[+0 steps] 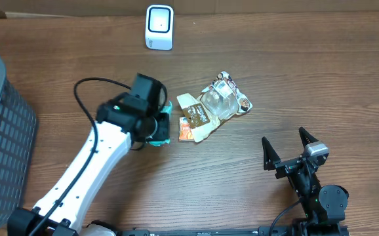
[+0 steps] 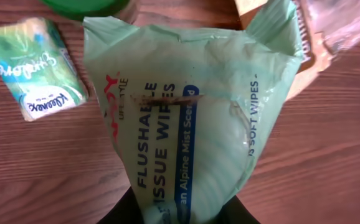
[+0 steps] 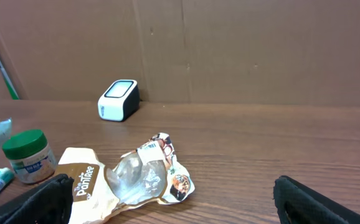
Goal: Scan the item barcode
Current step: 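Carry the wipes pack past the scanner and set it on the table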
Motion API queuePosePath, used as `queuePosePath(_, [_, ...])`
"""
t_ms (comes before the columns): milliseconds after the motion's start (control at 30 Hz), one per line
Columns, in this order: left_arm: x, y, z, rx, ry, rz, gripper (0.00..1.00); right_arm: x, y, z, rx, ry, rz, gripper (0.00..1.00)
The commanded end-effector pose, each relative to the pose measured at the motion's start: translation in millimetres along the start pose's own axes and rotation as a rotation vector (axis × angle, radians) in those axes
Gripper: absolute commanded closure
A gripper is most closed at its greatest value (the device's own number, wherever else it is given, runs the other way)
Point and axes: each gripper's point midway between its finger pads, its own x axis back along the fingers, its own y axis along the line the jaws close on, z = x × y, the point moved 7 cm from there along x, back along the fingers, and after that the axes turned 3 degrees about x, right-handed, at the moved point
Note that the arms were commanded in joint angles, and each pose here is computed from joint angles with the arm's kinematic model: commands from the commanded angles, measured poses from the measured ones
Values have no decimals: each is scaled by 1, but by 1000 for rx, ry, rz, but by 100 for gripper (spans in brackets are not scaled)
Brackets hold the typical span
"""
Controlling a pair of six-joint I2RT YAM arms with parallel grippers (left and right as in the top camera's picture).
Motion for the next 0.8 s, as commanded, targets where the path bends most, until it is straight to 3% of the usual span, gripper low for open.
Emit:
queuePosePath(0, [-7, 6, 2, 38, -43, -69, 88, 0, 0, 2, 0, -2, 1, 0])
queuePosePath(600, [-64, 10, 4, 44, 72, -113, 86, 0, 0, 2, 0, -2, 1, 0])
queuePosePath(767, [-63, 8, 2, 43, 60, -107, 61, 0, 0, 2, 0, -3, 1, 0])
